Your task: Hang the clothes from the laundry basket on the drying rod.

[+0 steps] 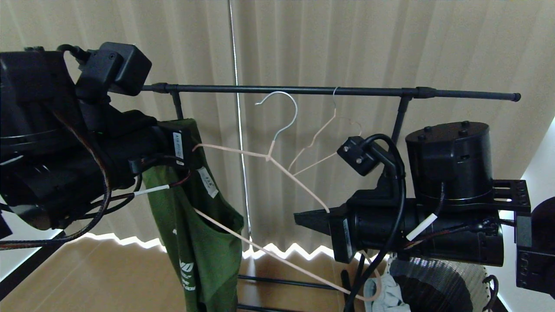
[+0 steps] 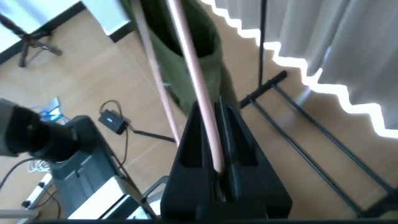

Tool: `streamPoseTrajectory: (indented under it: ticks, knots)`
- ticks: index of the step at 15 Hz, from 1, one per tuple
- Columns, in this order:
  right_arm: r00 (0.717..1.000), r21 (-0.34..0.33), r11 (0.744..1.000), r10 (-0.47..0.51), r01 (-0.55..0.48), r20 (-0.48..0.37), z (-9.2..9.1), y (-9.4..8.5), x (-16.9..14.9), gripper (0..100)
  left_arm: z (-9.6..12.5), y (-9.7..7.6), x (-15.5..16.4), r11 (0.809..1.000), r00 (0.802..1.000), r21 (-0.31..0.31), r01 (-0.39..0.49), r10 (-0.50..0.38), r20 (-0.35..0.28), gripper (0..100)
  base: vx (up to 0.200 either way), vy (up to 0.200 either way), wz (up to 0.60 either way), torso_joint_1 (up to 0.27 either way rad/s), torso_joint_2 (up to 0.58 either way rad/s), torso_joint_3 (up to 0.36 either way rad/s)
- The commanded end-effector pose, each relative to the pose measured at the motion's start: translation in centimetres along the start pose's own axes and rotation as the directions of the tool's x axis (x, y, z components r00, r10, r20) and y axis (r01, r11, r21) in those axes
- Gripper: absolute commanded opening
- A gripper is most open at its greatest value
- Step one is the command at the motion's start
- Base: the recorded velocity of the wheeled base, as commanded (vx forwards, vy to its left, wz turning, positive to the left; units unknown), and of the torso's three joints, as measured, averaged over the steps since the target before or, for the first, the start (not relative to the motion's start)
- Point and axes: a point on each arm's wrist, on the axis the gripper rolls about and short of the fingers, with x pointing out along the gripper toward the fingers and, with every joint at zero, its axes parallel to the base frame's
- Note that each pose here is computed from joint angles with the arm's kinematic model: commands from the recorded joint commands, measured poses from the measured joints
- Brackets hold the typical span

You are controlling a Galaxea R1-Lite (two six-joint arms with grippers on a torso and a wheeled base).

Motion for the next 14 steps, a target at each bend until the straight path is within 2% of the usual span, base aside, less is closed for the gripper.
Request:
streamPoseTrajectory:
  ticks: [1,3,5,7,8,9,11,13,14]
  knots:
    - [0.999,0.002,0.999,-0.044,0.044,-0.004,-0.3,-0.2,0.3,0,0.2,0.4,-0.3,1.000,1.000,-0.005,-0.013,0.013,0.009,0,0.000,0.000,0.00,0.000,0.00,0.000]
    - [0.996,0.006,0.996,-0.086,0.086,0.014,-0.1,-0.3,0.5,0,0.1,0.4,-0.3,1.000,1.000,-0.005,-0.013,0.013,0.008,0,0.000,0.000,0.00,0.000,0.00,0.000]
    - [0.996,0.026,0.996,-0.090,0.089,0.025,0.3,-0.5,0.8,0,0.0,-0.4,-0.6,1.000,1.000,-0.002,0.027,-0.027,0.008,0,0.000,0.000,0.00,0.000,0.00,0.000]
    - [0.995,0.049,0.995,-0.093,0.091,0.034,0.8,-0.5,1.4,0,0.3,-2.1,-1.1,0.995,0.995,-0.005,0.102,-0.102,0.021,0,0.000,0.000,0.00,0.000,0.00,0.000]
    - [0.995,0.049,0.995,-0.093,0.092,0.032,0.8,-0.5,1.5,0,0.4,-2.4,-1.2,0.993,0.993,-0.005,0.114,-0.114,0.026,0,0.000,0.000,0.00,0.000,0.00,0.000]
    - [0.995,0.049,0.995,-0.093,0.092,0.032,0.8,-0.5,1.6,0,0.7,-3.7,-1.8,0.984,0.984,-0.021,0.174,-0.173,0.042,0,0.000,0.000,0.00,0.000,0.00,0.000]
    - [0.995,0.051,0.994,-0.094,0.093,0.030,0.7,-0.6,1.9,0,1.1,-4.7,-2.3,0.974,0.974,-0.037,0.222,-0.220,0.056,0,0.000,0.000,0.00,0.000,0.00,0.000]
    - [0.995,0.048,0.995,-0.091,0.088,0.046,0.8,-0.7,2.1,0,1.1,-4.9,-2.4,0.969,0.968,-0.045,0.243,-0.240,0.067,0,0.000,0.000,0.00,0.000,0.00,0.000]
    - [0.995,0.049,0.994,-0.095,0.093,0.041,0.6,-0.7,1.9,0,1.2,-4.5,-2.2,0.972,0.972,-0.046,0.228,-0.225,0.067,0,0.000,0.000,0.00,0.000,0.00,0.000]
